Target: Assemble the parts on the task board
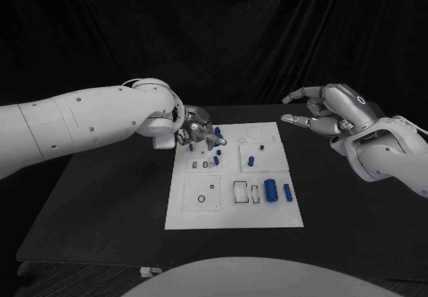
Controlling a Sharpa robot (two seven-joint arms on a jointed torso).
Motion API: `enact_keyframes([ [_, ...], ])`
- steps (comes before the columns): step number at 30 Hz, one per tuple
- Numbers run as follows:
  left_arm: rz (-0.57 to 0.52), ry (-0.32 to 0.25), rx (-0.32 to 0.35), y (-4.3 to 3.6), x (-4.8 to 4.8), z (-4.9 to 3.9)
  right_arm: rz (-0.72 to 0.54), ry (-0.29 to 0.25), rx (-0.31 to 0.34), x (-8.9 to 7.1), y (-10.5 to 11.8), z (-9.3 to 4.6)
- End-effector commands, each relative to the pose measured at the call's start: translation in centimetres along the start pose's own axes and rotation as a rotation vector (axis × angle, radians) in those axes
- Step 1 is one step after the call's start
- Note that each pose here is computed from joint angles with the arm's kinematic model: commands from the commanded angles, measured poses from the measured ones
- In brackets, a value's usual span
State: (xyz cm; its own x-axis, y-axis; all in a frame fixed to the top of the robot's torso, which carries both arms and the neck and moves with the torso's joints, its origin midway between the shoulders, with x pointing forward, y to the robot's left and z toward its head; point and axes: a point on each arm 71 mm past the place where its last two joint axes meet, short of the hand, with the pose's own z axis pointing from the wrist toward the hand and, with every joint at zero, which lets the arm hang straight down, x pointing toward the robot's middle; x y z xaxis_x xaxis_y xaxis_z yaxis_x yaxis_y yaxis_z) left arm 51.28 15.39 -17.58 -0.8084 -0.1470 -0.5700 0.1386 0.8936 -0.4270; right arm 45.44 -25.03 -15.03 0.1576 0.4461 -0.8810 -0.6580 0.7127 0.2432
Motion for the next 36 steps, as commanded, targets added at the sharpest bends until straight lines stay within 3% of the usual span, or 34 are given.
enact_keyframes([
  [1,0.017,0.050,-0.119,0.77,0.47,0.60,-0.004,0.000,0.025,0.1,-0.2,-0.1],
  [18,-0.001,0.053,-0.217,1.05,1.41,3.15,0.000,0.010,0.041,0.2,-0.2,-0.1],
  [36,-0.016,0.043,-0.219,0.62,1.90,4.63,0.002,0.022,0.057,0.3,-0.4,-0.1],
])
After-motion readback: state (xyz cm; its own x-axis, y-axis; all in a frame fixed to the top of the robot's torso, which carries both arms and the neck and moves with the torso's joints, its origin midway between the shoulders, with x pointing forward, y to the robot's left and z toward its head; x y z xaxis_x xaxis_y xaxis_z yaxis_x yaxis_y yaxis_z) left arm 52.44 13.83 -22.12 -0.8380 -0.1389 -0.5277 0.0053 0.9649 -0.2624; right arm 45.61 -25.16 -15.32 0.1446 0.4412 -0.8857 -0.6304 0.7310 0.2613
